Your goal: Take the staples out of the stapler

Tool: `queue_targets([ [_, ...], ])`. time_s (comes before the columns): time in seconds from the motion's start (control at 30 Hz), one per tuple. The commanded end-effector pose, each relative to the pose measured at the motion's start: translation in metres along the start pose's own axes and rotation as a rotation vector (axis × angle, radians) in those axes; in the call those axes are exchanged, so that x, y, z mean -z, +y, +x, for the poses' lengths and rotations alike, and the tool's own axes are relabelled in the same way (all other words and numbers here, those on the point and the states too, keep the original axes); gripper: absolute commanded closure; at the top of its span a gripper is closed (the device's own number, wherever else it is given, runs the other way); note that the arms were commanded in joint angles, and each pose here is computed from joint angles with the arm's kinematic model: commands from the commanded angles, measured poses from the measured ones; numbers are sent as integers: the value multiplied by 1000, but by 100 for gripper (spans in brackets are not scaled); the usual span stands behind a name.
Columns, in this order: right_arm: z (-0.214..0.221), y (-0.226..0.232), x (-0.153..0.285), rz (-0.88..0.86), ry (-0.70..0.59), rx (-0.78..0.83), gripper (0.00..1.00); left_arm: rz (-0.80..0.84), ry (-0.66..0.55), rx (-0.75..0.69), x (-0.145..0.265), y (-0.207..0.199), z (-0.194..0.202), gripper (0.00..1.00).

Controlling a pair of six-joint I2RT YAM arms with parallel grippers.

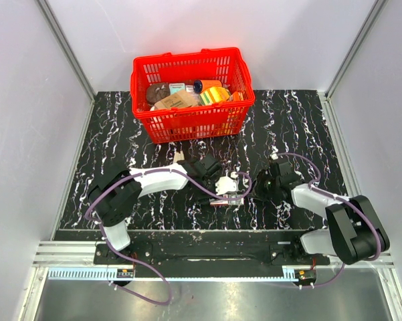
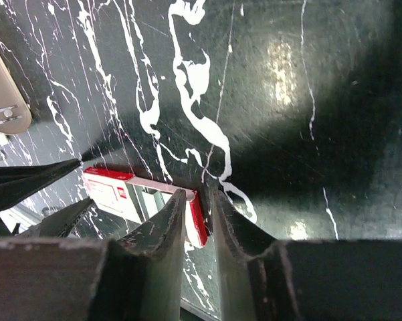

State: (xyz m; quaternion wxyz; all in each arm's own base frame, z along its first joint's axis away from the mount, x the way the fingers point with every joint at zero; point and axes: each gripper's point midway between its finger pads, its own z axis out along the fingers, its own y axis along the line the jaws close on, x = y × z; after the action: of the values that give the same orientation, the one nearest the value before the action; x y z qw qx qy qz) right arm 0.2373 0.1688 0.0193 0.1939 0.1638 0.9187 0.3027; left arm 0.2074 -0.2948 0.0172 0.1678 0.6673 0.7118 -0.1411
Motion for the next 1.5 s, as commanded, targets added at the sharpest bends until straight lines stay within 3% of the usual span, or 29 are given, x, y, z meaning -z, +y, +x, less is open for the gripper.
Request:
queue_targets([
  [0.0,4,-3,9,6,-1,-22,71,-32,-16,-37,-4,7,-10,54],
  [0.47,13,5,4,-70,24,-73,73,-32,-5,-59,-6,3,-9,55],
  [0.9,13,14,0,-126,44,-89,86,-44,-3,-71,-6,4,-12,55],
  [1.47,17,22,-9,-172,98,-68,86,-50,-1,-80,-6,6,-14,56],
])
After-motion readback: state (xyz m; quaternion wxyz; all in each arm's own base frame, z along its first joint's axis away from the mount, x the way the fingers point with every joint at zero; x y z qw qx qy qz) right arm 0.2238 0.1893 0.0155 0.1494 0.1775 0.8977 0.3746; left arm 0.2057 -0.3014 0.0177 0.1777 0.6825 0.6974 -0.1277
